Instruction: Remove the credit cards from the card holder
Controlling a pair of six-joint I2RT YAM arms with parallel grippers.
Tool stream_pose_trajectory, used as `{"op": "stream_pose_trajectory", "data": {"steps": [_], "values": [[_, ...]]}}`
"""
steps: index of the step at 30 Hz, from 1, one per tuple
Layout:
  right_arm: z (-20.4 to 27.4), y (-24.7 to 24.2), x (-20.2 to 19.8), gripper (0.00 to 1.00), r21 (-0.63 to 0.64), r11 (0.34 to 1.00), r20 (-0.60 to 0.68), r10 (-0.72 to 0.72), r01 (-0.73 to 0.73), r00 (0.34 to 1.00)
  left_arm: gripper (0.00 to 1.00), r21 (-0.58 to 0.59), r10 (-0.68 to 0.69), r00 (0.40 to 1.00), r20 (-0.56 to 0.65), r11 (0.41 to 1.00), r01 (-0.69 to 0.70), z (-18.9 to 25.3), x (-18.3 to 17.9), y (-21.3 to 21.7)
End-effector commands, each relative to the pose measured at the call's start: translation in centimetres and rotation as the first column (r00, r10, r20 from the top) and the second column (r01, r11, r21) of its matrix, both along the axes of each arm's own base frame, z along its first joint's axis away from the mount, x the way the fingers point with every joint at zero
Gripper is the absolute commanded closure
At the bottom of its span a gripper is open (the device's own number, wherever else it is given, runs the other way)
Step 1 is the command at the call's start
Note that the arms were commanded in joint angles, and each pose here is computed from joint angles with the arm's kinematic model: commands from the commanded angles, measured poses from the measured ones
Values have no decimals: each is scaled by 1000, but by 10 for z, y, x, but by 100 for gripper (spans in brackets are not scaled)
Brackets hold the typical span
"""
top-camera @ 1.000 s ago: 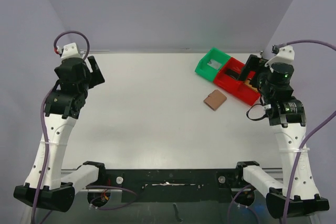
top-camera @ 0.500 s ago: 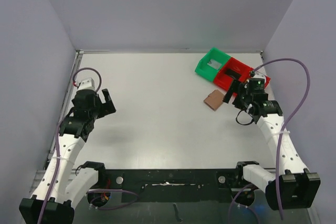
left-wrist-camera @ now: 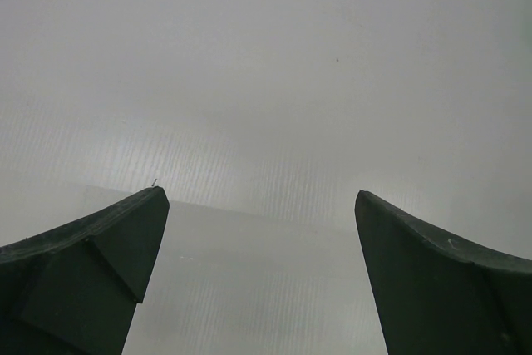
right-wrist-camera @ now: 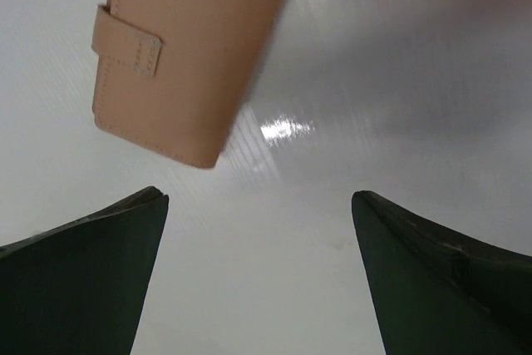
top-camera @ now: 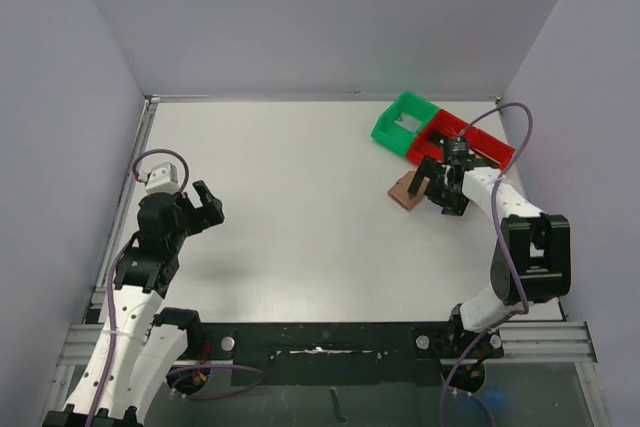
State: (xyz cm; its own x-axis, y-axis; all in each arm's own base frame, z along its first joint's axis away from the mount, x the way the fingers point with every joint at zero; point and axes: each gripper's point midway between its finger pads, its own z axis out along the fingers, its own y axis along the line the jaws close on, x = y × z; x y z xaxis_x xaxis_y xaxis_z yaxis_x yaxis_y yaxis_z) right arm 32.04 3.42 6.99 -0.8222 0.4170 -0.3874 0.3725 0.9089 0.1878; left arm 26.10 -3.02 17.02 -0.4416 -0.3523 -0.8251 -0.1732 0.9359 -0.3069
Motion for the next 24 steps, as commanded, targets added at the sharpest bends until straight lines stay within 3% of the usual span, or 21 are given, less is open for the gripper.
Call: {"op": "stream_pose_trajectory", "data": {"steps": [1, 8, 13, 18, 24], "values": [[14, 2, 59, 2, -14, 1000, 87, -24, 25, 996, 2, -29, 3, 991, 137, 1000, 1, 32, 12, -2], [3, -1, 108, 2, -76, 994, 76, -71, 76, 995, 2, -15, 18, 986, 163, 1000, -16, 39, 14, 2], [-26, 6, 110, 5, -128, 990, 1, -60, 60, 998, 3, -12, 1, 989, 150, 1000, 0, 36, 19, -1], [-50, 30, 85, 13, -173, 985, -59, 18, -28, 998, 3, -6, -5, 993, 114, 1000, 6, 30, 22, -2], [-78, 68, 15, 16, -233, 956, -158, 145, -180, 977, 3, -2, 3, 995, 100, 1000, -3, 27, 22, 0]]}}
